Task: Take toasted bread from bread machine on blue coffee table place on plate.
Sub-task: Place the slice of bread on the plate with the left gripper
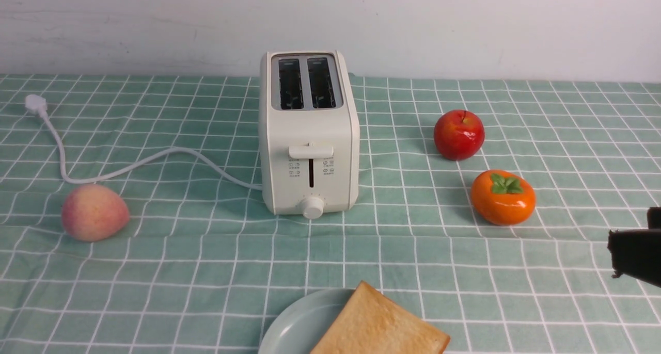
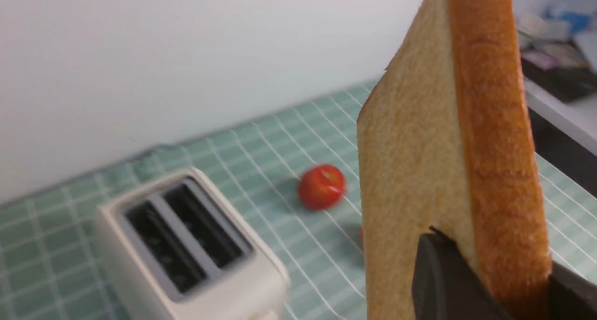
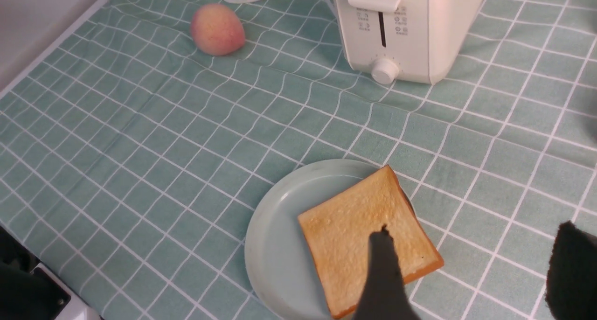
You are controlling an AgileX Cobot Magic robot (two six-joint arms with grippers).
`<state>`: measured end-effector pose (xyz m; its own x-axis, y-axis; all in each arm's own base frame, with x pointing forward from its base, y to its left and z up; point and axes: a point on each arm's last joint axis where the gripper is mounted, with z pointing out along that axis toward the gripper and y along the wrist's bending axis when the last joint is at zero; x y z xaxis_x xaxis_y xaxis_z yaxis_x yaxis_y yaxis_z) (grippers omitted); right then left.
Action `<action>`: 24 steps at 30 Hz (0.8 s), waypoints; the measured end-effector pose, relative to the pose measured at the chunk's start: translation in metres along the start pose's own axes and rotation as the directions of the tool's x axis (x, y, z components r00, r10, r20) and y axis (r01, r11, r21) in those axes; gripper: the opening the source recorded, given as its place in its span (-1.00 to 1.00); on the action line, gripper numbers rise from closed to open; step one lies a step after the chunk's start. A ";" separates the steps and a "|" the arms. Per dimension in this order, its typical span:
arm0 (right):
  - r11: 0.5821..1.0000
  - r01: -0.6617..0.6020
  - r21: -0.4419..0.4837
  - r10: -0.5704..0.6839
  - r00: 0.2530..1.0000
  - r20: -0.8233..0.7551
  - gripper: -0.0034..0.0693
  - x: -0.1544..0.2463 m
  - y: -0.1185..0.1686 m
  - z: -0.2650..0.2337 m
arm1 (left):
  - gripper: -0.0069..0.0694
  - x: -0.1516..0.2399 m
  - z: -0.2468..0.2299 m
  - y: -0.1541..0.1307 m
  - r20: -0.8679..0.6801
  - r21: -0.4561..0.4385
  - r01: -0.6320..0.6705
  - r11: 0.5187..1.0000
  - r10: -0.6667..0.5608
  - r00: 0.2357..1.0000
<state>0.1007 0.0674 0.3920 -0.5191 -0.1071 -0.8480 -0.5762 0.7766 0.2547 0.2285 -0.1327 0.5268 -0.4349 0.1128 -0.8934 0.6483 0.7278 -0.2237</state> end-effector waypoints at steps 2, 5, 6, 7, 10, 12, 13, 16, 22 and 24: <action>1.000 0.000 0.006 0.000 1.000 0.016 0.26 -0.001 -0.001 0.000 | -0.56 0.026 0.009 -0.007 -0.088 0.131 0.043 0.990 -0.031 0.996; 1.000 0.000 0.014 0.000 0.999 0.039 0.20 -0.004 -0.001 0.000 | -0.56 0.065 0.035 -0.004 -0.226 0.231 0.167 0.958 -0.114 0.967; 1.000 0.000 0.024 -0.001 0.998 0.064 0.15 -0.006 -0.002 0.000 | -0.56 0.095 0.059 0.002 -0.307 0.270 0.309 0.912 -0.222 0.925; 1.000 0.000 0.025 -0.001 0.998 0.067 0.15 -0.006 -0.002 0.000 | -0.56 0.100 0.062 0.003 -0.322 0.271 0.327 0.905 -0.235 0.917; 0.999 -0.001 0.045 -0.005 0.993 0.115 0.08 -0.011 -0.004 0.000 | -0.56 0.172 0.113 0.026 -0.410 0.185 0.600 0.778 -0.494 0.767; 0.999 -0.002 0.048 -0.004 0.992 0.126 0.07 -0.012 -0.005 0.000 | -0.56 0.198 0.130 0.036 -0.399 0.141 0.687 0.713 -0.594 0.699; 0.999 -0.004 0.048 -0.002 0.992 0.128 0.06 -0.012 -0.005 0.000 | -0.56 0.211 0.137 0.041 -0.389 0.120 0.713 0.691 -0.628 0.674; 0.999 -0.004 0.046 -0.002 0.992 0.123 0.05 -0.012 -0.005 0.000 | -0.56 0.238 0.151 0.052 -0.366 0.065 0.758 0.649 -0.691 0.623; 0.999 -0.003 0.038 -0.001 0.995 0.100 0.05 -0.009 -0.004 0.000 | -0.56 0.265 0.166 0.062 -0.385 -0.014 0.791 0.611 -0.734 0.560; 0.999 -0.003 0.038 -0.001 0.995 0.100 0.05 -0.009 -0.004 0.000 | -0.55 0.268 0.168 0.063 -0.385 -0.031 0.800 0.599 -0.746 0.544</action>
<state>0.1080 0.0656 0.3989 -0.4527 -0.0450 -0.8905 -0.5506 0.7997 0.2395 0.2582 -0.1703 0.2082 -0.9606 -0.2207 -0.1687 0.0214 0.5469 -0.8369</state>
